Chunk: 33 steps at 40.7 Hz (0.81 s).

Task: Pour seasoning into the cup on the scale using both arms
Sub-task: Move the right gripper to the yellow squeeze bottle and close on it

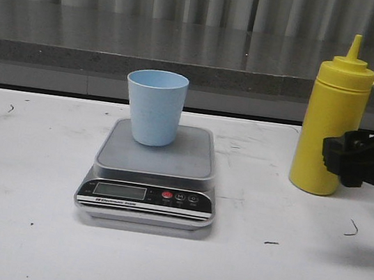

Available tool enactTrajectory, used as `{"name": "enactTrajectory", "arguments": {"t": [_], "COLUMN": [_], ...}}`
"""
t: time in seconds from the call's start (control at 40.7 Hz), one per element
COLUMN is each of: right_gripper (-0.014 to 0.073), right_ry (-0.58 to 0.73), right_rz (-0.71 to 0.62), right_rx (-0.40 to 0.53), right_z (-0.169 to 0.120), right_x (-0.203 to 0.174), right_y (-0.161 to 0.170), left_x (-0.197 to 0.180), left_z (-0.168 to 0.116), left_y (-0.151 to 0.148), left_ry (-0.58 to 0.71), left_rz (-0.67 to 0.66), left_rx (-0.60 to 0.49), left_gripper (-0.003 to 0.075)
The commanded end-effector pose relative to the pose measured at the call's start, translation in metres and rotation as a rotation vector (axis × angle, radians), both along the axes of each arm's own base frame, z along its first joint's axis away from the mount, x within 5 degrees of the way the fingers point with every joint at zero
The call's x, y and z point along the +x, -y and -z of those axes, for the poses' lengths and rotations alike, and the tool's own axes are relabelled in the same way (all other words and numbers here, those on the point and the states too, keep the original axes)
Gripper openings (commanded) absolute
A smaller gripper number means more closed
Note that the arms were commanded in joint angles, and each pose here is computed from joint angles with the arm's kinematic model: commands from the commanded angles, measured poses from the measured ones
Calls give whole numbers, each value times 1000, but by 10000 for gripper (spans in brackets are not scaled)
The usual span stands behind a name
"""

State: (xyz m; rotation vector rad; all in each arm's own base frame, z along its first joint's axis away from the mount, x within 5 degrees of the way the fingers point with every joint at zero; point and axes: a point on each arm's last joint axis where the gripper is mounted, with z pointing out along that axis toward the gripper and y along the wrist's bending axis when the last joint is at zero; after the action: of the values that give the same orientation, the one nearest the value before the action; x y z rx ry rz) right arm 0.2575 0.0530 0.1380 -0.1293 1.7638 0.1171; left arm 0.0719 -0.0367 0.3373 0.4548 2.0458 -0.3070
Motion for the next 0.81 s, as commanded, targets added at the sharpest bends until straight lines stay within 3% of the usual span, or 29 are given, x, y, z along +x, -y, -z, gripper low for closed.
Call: {"name": "enactTrajectory", "arguments": {"t": [0.0,0.688,0.787], "right_gripper": [591,590,528], "right_ry": [153,210,201], "right_rz": [-2,11,13], "right_rx": [26,128,126], "right_z": [-17,-6,-4], "right_x": [12,79,79], "right_y": [-3,-17,-17], "left_x": [2,2,2], "left_z": [-14,-14,-14], "left_y": [2,2,2], "left_ry": [85,85,85], "left_rz": [6,6,6], "left_rx": [-55,-55,-55], "left_gripper": [365,365,365]}}
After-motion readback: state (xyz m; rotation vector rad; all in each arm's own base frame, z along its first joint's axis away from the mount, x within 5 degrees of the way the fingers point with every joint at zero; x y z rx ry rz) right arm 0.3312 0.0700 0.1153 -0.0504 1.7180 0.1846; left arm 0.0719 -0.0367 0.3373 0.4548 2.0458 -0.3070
